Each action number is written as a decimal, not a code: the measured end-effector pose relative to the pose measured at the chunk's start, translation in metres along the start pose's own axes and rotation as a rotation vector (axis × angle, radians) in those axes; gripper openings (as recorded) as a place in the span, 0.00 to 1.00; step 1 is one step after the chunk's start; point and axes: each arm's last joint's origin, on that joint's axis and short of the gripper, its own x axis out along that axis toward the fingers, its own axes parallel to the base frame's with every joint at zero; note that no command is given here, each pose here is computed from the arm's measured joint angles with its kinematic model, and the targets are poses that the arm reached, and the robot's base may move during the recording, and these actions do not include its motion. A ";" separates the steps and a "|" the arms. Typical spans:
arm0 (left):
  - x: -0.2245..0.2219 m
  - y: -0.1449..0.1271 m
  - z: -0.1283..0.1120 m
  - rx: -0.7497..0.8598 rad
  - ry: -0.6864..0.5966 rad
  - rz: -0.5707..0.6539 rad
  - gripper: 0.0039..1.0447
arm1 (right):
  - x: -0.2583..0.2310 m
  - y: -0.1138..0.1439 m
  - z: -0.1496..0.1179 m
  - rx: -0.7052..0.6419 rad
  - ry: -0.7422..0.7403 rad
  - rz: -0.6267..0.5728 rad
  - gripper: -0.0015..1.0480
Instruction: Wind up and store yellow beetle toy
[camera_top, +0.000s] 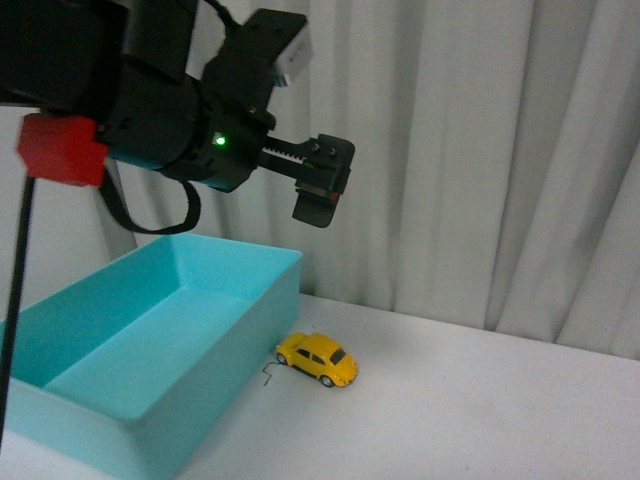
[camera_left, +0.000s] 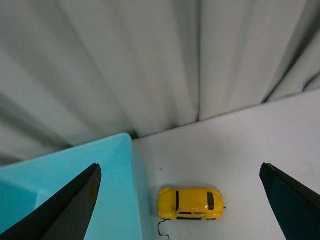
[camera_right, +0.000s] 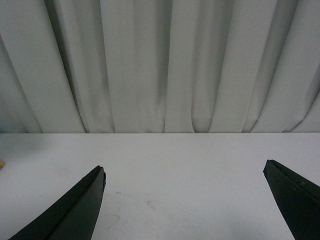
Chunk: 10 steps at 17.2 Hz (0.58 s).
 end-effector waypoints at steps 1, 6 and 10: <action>0.006 0.000 0.002 0.034 0.005 -0.016 0.94 | 0.000 0.000 0.000 0.000 0.000 0.000 0.94; 0.044 -0.002 0.022 0.357 0.051 -0.116 0.94 | 0.000 0.000 0.000 0.000 0.000 0.000 0.94; 0.079 -0.002 0.016 0.884 0.231 -0.256 0.94 | 0.000 0.000 0.000 0.000 0.000 0.000 0.94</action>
